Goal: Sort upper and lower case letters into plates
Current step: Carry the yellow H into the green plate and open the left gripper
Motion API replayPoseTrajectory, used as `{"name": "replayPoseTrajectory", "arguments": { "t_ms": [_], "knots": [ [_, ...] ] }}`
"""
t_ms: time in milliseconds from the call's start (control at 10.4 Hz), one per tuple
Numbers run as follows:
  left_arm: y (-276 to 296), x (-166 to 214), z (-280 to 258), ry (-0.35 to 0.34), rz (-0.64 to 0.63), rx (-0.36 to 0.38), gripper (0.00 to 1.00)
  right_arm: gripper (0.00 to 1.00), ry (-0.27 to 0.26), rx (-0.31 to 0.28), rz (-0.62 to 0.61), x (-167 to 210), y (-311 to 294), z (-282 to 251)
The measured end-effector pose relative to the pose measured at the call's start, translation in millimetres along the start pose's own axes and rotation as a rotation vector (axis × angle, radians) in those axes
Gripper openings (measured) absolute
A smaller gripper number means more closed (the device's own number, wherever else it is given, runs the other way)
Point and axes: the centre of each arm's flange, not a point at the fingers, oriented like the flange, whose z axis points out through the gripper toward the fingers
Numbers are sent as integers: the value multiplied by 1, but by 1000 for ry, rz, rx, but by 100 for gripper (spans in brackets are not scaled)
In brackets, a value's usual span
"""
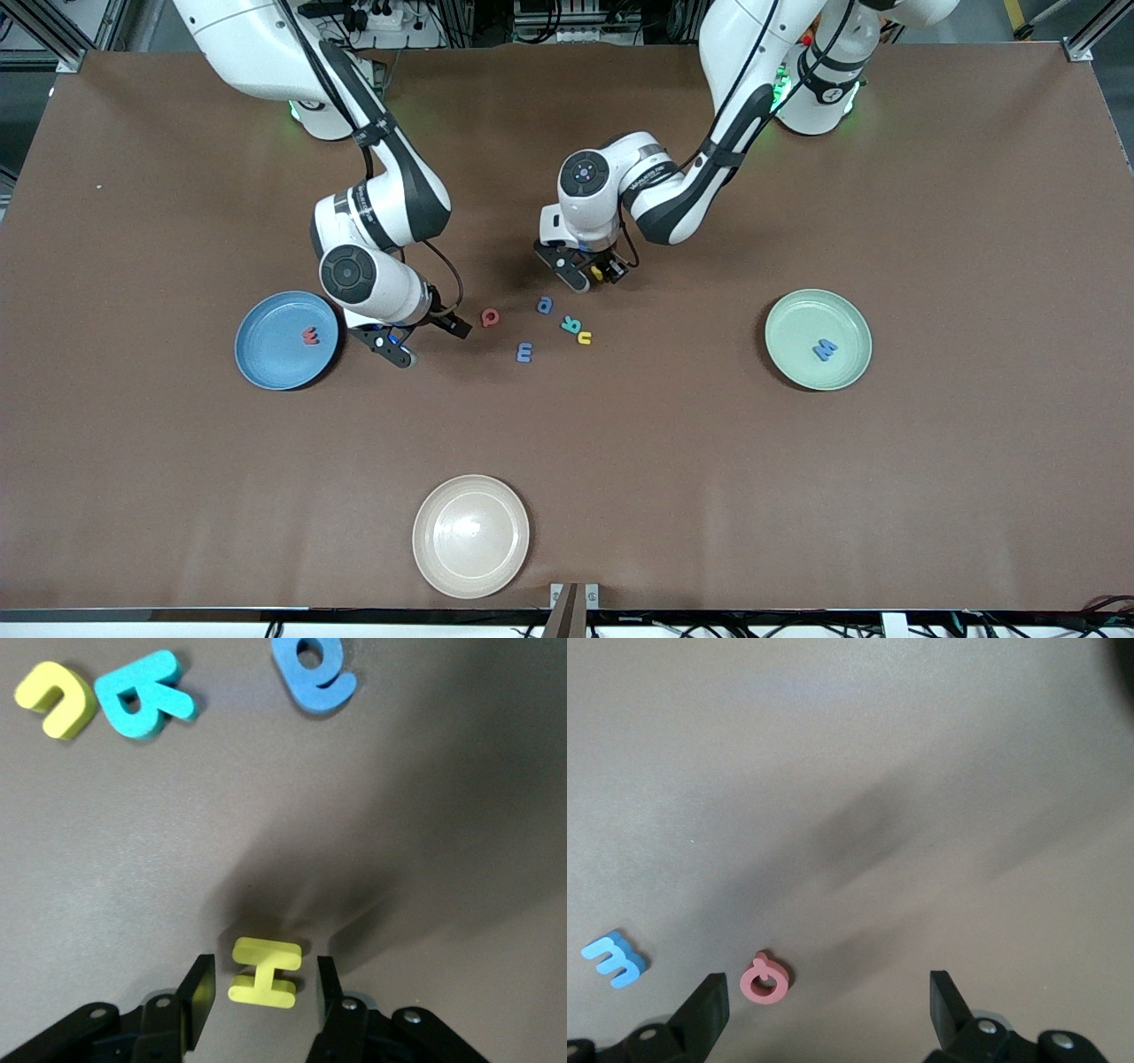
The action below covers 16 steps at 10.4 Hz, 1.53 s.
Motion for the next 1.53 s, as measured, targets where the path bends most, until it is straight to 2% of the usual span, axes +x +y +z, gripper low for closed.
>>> {"name": "replayPoseTrajectory", "arguments": {
  "t_ms": [384,479,575,863,1151,1342,1534],
  "knots": [
    [5,-7,7,20,13,-6,53,100,-1,-1,1,0,1,1],
    [6,-8,5,31,19,-5,41,100,0,0,1,0,0,1],
    [7,-10,5,34,25,-4,35,100,4,5,1,1,0,0],
    [-13,-8,-5,50,-6,2,35,100,20,24,-14,-5,-6,1],
    [-106,-14,-77,76,-153,39,35,100,33,29,-55,-28,-16,10],
    [-187,-37,-122,71,-290,62,35,100,46,35,-93,-45,-26,14],
    [-262,-73,-128,21,-423,66,35,100,84,70,-161,-81,-42,26]
  ]
}}
